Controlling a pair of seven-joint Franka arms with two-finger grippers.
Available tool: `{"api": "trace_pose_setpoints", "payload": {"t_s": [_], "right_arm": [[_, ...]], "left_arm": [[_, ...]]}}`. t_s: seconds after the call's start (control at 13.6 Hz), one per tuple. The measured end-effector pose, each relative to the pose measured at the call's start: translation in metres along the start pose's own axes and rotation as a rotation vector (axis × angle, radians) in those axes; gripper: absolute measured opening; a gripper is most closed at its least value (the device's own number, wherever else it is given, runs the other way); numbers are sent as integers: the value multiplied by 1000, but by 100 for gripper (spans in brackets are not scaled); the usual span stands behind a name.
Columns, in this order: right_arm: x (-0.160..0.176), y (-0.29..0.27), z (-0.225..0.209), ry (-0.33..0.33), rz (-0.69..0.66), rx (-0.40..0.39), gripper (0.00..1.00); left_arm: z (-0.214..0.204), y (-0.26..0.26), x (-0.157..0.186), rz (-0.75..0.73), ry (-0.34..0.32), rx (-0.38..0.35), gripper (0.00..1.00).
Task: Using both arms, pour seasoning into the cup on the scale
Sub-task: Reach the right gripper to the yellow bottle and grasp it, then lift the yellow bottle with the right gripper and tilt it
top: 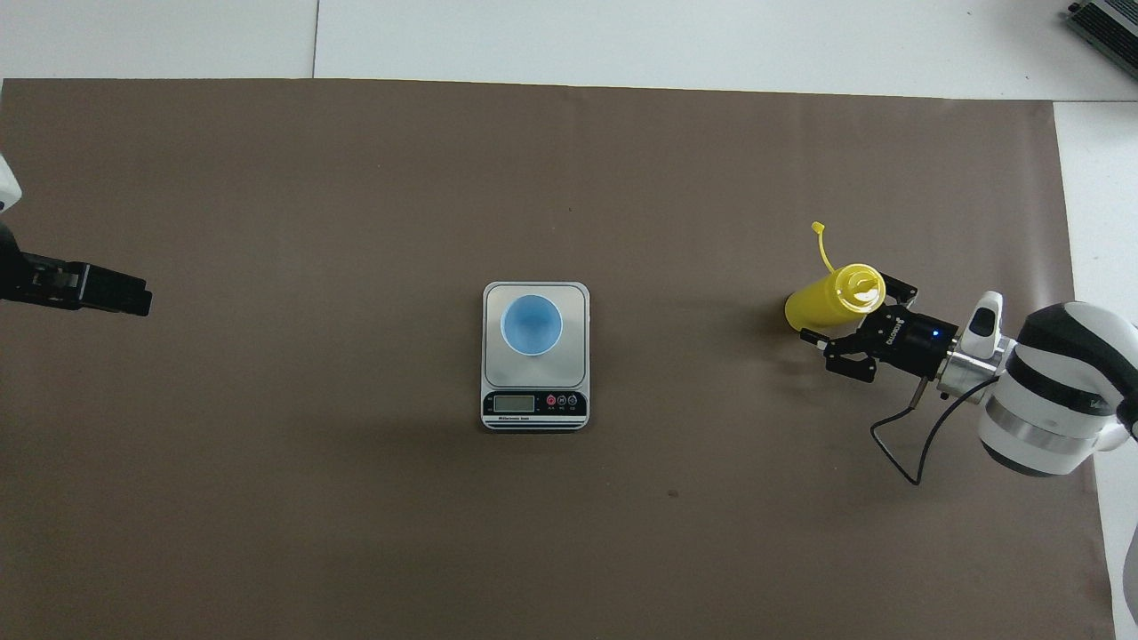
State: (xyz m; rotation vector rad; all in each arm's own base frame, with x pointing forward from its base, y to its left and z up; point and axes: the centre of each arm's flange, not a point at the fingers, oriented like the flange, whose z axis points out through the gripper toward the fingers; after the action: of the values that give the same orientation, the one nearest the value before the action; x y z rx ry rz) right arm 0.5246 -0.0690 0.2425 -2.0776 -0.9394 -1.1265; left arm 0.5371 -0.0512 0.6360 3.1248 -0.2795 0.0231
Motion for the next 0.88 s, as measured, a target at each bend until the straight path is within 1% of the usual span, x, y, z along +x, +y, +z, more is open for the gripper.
{"api": "trace_pose_setpoints", "payload": {"t_s": [0.37, 0.51, 0.59, 0.66, 0.88], "right_arm": [[14, 4, 4, 9, -26, 2, 100], [20, 4, 6, 11, -36, 4, 80], [23, 3, 8, 9, -42, 4, 67], [27, 1, 10, 3, -49, 1, 63], [53, -4, 14, -12, -79, -20, 63]], "left_arm": [[-1, 0, -1, 0, 2, 0, 100], [-1, 0, -1, -1, 2, 0, 100], [-1, 0, -1, -1, 2, 0, 100], [-1, -1, -1, -1, 2, 0, 100], [-1, -2, -1, -4, 2, 0, 100]]}}
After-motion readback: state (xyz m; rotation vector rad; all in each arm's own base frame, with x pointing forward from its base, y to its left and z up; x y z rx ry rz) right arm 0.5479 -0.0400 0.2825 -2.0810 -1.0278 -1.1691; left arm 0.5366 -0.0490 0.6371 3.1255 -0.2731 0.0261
